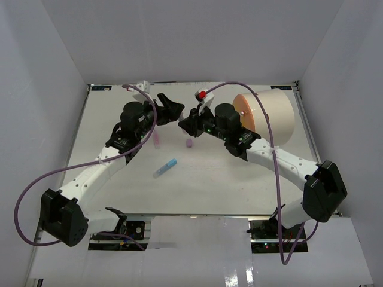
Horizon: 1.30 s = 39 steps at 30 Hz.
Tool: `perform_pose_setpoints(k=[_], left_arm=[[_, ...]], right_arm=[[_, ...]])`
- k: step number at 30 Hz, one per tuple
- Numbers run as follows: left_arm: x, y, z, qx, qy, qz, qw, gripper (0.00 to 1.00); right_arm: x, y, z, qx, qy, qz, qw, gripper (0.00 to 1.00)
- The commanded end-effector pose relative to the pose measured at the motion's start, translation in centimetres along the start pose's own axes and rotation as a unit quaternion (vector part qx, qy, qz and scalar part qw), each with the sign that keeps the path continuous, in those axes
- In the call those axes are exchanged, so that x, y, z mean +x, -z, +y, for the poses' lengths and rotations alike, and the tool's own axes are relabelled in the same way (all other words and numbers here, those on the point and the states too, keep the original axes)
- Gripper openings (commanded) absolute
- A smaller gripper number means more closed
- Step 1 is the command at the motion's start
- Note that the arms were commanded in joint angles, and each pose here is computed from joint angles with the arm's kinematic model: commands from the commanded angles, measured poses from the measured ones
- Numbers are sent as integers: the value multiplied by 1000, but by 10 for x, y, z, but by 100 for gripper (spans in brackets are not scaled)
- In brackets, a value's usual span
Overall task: Sort the stationery into containers
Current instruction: Place the pen at the center of the board.
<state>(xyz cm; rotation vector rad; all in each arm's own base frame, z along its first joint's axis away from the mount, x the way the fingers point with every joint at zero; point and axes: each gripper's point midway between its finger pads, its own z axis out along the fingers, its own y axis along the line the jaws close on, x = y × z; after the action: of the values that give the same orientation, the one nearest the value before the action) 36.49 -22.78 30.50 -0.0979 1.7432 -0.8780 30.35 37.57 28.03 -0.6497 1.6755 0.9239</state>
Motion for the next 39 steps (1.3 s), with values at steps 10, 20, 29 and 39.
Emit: perform_pose_setpoints(k=[10,20,29,39], left_arm=[[-41,20,28,-66,-35,-36,997,95],[9,64,111,-177,-115,51,976,98],[76,74,171,-258,-111,159,946,98],[94,81,194,-306,-106,195,926,98]], right_arm=[[95,24,-45,118,-68,102,985,8],[181,60,-97,267,-131,249,922,15],[212,63,-115,320,-141,313,883,34],[197,57,-108,298,-141,301,895,51]])
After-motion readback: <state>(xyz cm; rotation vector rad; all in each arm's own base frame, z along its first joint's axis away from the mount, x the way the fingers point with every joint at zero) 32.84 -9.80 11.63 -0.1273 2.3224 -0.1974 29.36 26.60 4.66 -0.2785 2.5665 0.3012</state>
